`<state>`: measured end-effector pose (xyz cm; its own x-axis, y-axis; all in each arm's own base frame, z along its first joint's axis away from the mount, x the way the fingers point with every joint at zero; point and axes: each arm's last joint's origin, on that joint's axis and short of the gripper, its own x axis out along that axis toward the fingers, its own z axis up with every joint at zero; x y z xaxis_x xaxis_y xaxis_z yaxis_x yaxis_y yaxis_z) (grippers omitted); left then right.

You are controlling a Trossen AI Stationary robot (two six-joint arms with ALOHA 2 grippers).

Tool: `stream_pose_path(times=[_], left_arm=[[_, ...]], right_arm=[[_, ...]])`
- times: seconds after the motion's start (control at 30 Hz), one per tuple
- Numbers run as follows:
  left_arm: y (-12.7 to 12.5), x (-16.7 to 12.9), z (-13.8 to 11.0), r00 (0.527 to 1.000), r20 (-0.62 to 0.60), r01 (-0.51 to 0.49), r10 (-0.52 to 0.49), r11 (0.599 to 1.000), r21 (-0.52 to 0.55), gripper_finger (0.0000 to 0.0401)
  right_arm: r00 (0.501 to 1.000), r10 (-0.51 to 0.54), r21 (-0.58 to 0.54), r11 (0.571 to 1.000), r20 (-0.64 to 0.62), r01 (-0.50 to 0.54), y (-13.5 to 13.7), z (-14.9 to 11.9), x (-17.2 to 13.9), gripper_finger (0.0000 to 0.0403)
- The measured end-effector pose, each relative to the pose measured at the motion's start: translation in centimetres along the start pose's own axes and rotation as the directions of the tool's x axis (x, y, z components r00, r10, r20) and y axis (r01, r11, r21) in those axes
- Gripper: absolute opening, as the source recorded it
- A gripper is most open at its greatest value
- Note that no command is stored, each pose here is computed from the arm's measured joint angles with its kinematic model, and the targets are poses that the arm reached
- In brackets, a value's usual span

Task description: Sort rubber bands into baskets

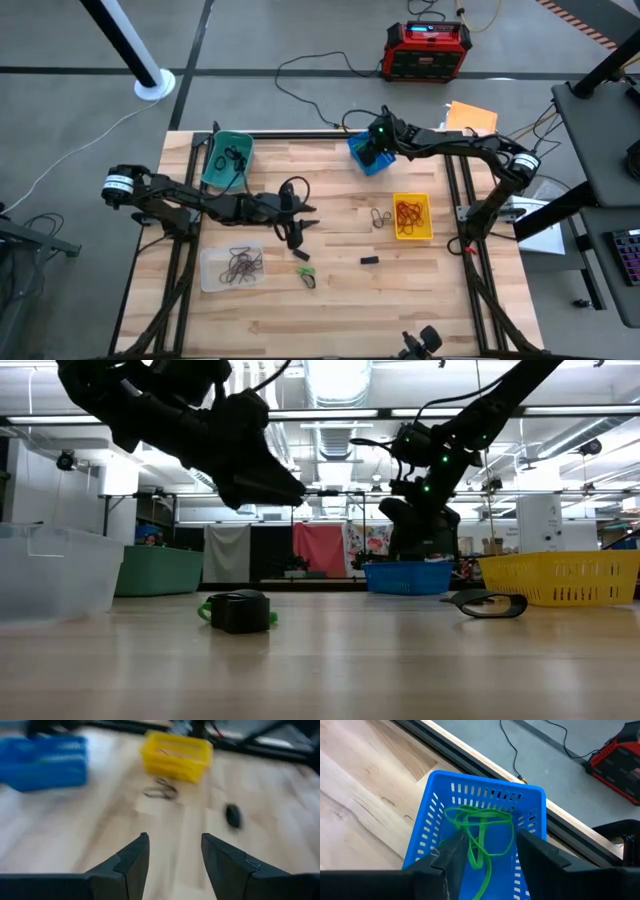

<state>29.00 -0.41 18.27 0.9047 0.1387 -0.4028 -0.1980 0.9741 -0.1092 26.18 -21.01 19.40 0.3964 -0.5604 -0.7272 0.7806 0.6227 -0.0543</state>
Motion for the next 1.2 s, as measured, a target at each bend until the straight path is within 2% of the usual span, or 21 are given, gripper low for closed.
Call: stream_pose_path(times=[0.2,0.47,0.63,0.87,0.97,1.2], left_arm=[[-0.8,-0.2,-1.1,0.967,-0.143,0.207,-0.209,0.978,-0.030,0.0165],[-3.4,-1.2,-3.1,0.909,-0.305,0.305,-0.285,0.952,0.016,0.0165],[-4.1,-1.3,-3.9,0.911,-0.343,0.265,-0.230,0.962,0.059,0.0165],[-4.4,-0.5,-5.4,0.896,-0.393,0.255,-0.207,0.964,0.074,0.0165],[-4.2,-0.1,-5.9,0.903,-0.402,0.212,-0.151,0.971,0.112,0.0165],[-4.4,1.0,-6.4,0.893,-0.429,0.218,-0.134,0.964,0.152,0.0165]], right_arm=[[0.998,0.037,-0.027,0.999,-0.049,-0.039,0.8,-0.6,-0.3,0.0173],[0.993,0.082,-0.083,0.993,-0.082,-0.088,3.3,-1.3,-1.3,0.0172],[0.990,0.126,-0.110,0.985,-0.065,-0.133,5.0,-1.4,-2.7,0.0171],[0.982,0.182,-0.162,0.969,-0.057,-0.189,7.4,-2.0,-4.8,0.0171],[0.978,0.200,-0.177,0.962,-0.061,-0.208,8.2,-2.3,-5.3,0.0171],[0.973,0.223,-0.203,0.952,-0.063,-0.231,9.1,-2.7,-5.8,0.0171]])
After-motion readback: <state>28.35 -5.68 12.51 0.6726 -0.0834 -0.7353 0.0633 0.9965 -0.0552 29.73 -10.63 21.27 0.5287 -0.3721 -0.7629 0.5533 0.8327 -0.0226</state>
